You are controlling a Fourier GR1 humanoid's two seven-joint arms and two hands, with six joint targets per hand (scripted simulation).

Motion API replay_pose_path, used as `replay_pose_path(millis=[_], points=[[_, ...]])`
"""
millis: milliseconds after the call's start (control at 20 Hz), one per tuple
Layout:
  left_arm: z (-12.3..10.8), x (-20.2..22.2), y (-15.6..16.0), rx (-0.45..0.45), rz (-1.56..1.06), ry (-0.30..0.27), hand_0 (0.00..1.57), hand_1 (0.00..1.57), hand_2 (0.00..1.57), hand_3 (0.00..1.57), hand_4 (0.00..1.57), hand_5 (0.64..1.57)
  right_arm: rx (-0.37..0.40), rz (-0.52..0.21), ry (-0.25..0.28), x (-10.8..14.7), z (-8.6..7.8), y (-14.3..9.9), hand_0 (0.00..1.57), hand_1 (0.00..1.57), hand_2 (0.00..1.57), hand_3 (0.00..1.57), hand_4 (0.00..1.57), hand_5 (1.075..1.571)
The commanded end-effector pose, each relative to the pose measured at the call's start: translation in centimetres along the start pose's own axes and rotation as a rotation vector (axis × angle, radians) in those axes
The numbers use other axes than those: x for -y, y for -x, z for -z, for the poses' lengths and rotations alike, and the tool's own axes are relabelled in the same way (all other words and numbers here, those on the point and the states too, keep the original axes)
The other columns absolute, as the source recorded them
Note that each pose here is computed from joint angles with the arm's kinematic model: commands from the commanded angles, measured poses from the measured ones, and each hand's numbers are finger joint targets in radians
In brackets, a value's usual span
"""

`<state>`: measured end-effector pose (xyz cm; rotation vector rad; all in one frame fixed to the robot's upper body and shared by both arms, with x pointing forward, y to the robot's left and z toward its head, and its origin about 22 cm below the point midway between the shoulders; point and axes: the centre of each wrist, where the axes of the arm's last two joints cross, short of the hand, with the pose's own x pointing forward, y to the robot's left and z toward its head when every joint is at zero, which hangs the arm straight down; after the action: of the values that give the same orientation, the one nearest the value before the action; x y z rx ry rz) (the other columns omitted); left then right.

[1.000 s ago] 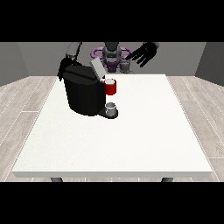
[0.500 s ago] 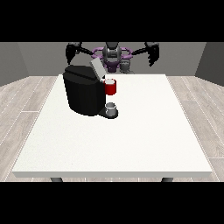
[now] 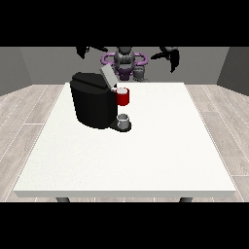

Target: Insert the coffee pod into the coffee machine and close the lid

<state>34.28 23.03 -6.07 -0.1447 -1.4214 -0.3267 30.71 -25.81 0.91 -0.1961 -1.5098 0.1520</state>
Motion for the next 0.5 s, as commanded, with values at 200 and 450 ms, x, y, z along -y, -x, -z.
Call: replay_pose_path(millis=[200,450], points=[[-0.3,0.6,-3.0,0.1,-0.006,0.04,0.0,0.0,0.0,0.0,0.39,1.571,-0.004,0.049,0.075,2.6,2.7,-1.4,0.0,0.0,0.0,0.0,0.17,1.571],[-1.6,1.7,-2.6,0.125,0.0,0.002,0.0,0.0,0.0,0.0,0.36,1.571,-0.043,0.169,0.037,2.8,4.0,-2.4,0.0,0.0,0.0,0.0,0.09,1.571]])
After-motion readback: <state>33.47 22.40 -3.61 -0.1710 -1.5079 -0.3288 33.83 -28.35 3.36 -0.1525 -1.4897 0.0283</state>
